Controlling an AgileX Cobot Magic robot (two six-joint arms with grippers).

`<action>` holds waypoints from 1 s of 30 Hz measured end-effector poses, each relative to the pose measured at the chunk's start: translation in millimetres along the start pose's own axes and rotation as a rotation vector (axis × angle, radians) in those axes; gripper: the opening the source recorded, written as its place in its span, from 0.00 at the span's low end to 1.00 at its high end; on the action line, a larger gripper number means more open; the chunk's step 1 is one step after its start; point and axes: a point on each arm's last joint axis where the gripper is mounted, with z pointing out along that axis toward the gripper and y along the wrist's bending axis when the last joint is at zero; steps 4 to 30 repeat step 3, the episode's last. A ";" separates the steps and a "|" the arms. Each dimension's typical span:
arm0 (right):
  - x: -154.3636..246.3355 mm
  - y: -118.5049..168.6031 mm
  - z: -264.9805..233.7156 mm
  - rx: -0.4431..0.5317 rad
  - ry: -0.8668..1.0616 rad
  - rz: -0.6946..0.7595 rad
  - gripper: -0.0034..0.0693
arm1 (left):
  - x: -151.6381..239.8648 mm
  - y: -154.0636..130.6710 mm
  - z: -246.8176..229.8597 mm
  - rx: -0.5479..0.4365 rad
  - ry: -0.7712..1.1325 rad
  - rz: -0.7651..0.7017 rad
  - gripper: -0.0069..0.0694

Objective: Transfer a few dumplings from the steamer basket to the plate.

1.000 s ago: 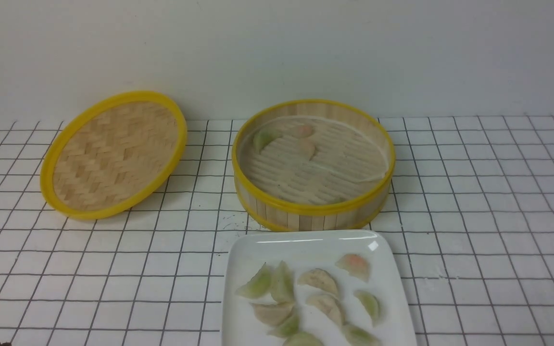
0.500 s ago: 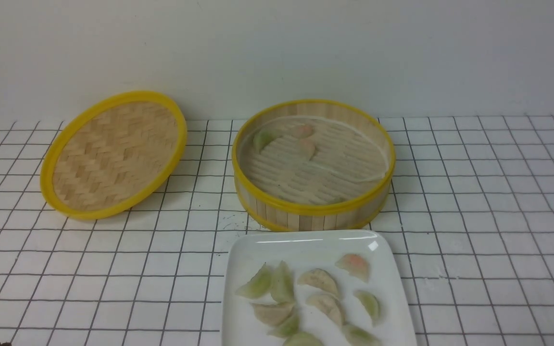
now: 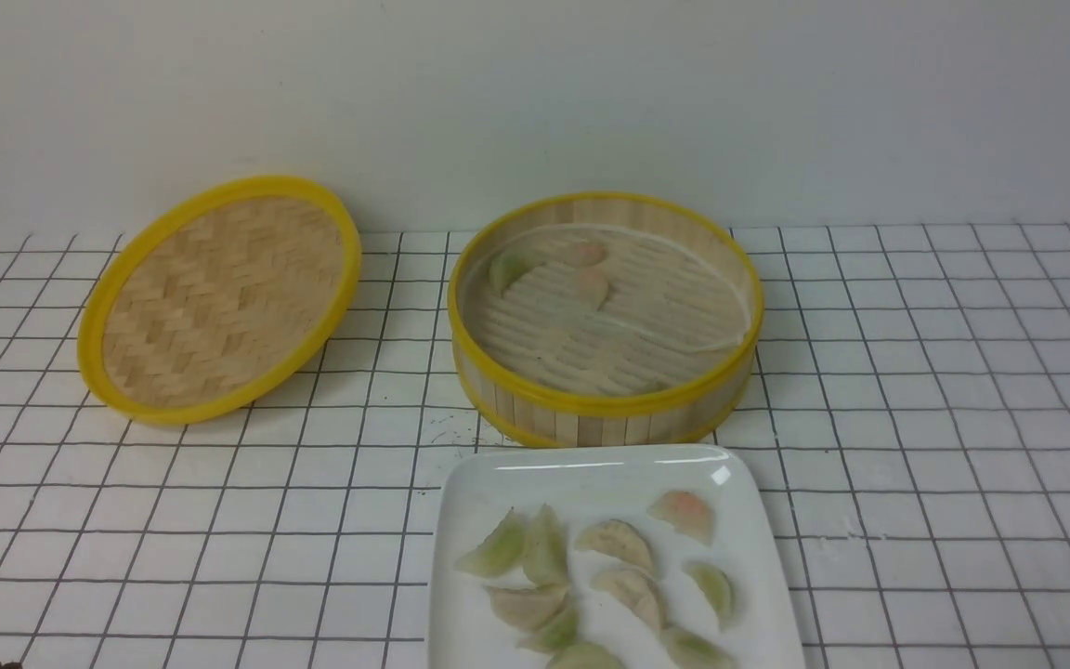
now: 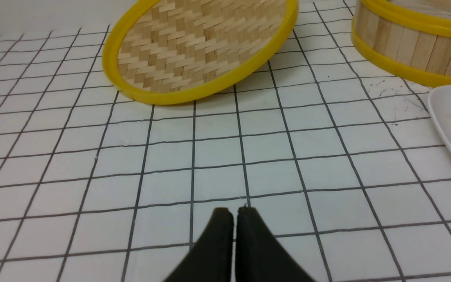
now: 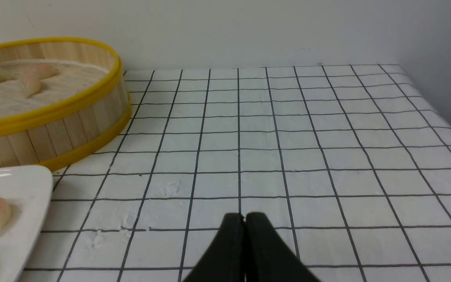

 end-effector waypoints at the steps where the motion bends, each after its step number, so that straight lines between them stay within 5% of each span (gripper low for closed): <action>1: 0.0 0.0 0.0 0.000 0.000 0.000 0.03 | 0.0 0.0 0.0 0.000 0.000 0.000 0.08; 30: 0.0 0.0 0.0 0.000 0.000 0.000 0.03 | 0.0 0.0 0.0 0.000 0.000 0.000 0.08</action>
